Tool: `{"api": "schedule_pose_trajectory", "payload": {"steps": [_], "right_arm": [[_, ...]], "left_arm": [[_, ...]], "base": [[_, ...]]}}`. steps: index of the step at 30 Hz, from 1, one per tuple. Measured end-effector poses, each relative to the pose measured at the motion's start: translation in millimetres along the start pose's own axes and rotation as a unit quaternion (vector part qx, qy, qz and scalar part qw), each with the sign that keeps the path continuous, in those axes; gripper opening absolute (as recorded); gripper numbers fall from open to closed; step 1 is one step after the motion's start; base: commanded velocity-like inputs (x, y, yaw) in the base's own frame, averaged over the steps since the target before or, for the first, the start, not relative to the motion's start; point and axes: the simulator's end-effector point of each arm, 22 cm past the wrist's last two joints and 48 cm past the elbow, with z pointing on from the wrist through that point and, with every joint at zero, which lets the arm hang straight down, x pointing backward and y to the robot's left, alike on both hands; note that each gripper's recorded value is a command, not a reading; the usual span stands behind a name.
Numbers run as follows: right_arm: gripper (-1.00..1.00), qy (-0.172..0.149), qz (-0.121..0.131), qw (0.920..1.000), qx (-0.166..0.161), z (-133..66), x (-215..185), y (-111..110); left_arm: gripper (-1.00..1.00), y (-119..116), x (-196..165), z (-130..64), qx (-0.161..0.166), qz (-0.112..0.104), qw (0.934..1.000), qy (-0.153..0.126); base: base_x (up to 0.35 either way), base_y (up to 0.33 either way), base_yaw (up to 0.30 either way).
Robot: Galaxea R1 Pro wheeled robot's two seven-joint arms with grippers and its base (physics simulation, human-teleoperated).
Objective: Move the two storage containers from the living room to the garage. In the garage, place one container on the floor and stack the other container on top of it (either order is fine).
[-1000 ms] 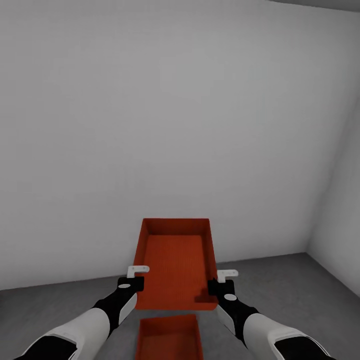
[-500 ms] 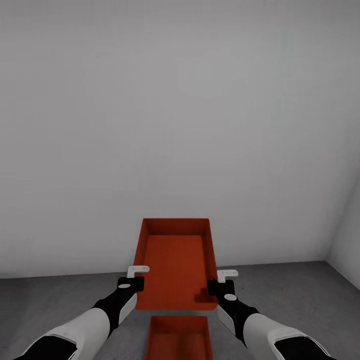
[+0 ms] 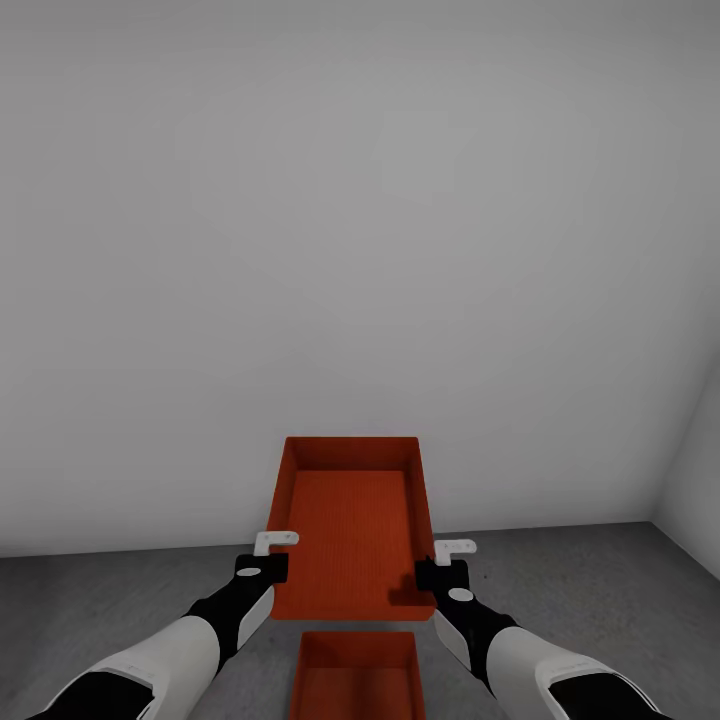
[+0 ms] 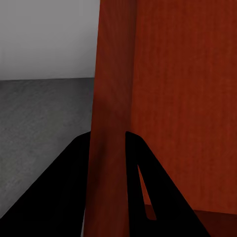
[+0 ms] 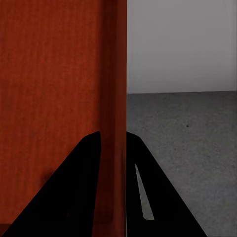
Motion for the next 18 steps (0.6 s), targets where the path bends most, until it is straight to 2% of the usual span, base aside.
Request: {"api": "schedule_pose_trajectory", "payload": {"steps": [18], "right_arm": [[-1.00, 0.005, 0.000, 1.0000, 0.000, 2.2, 5.4, 0.2]], "left_arm": [[-1.00, -0.4, 5.1, 2.8, 0.000, 0.001, 1.0000, 0.005]], "base": [[0.000, 0.000, 0.000]]}}
